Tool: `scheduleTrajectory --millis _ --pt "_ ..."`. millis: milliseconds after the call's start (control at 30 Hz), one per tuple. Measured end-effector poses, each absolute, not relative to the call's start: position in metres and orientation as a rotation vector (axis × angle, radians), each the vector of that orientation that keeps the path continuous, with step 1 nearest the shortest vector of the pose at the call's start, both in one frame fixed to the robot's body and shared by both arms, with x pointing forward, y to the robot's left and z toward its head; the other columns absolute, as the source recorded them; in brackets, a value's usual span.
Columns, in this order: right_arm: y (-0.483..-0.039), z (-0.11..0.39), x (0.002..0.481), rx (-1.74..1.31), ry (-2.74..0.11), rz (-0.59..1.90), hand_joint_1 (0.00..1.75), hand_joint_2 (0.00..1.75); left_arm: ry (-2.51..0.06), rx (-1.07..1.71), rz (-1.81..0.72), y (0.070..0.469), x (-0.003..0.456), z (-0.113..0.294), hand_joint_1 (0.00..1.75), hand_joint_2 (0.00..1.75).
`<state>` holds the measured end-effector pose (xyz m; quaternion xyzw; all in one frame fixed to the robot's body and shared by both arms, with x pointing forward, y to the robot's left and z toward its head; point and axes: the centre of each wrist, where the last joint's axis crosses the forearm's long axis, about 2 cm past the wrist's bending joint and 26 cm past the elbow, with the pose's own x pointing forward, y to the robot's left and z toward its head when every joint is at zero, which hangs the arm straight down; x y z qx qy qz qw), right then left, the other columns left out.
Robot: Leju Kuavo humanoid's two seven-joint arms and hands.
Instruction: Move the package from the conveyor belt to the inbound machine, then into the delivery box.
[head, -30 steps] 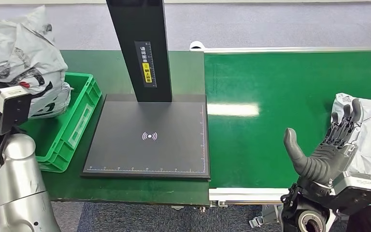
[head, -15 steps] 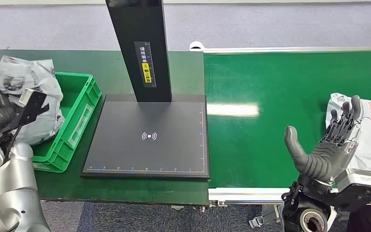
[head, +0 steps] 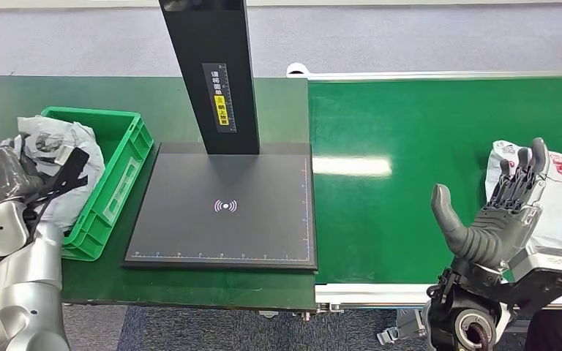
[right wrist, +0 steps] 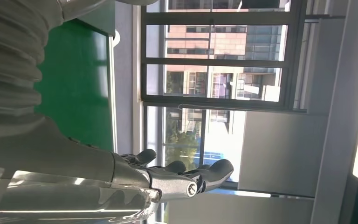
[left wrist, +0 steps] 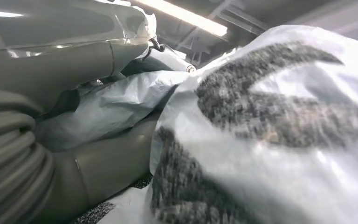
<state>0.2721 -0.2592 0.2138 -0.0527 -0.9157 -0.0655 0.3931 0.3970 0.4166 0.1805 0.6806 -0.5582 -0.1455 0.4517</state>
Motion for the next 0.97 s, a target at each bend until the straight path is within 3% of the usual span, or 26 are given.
scheduleTrajectory --millis 67,100,200,233,500,733,967 --pt "-0.260 0.215 0.275 -0.128 -2.322 -0.164 0.00 1.75 -1.321 1.646 -0.375 0.410 0.399 0.169 1.75 1.75" --pt "-0.260 0.215 0.276 -0.126 -2.321 -0.161 0.00 1.75 -1.296 1.631 -0.382 0.406 0.399 0.164 1.61 1.75" --pt "-0.260 0.214 0.278 -0.118 -2.316 -0.149 0.00 1.75 -1.247 1.604 -0.404 0.398 0.399 0.153 0.30 1.75" --pt "-0.260 0.213 0.278 -0.116 -2.315 -0.146 0.00 1.75 -1.239 1.598 -0.417 0.396 0.399 0.150 0.00 1.75" --pt "-0.260 0.206 0.281 -0.110 -2.301 -0.127 0.00 1.75 -1.353 1.474 -0.506 0.393 0.400 0.137 0.00 1.75" --pt "-0.260 0.201 0.282 -0.110 -2.295 -0.106 0.00 1.75 -1.587 1.107 -0.043 0.403 0.395 0.131 0.00 1.75" --pt "-0.259 0.195 0.283 -0.123 -2.281 -0.107 0.00 1.75 -1.770 0.993 0.316 0.403 0.387 0.132 0.00 1.75"
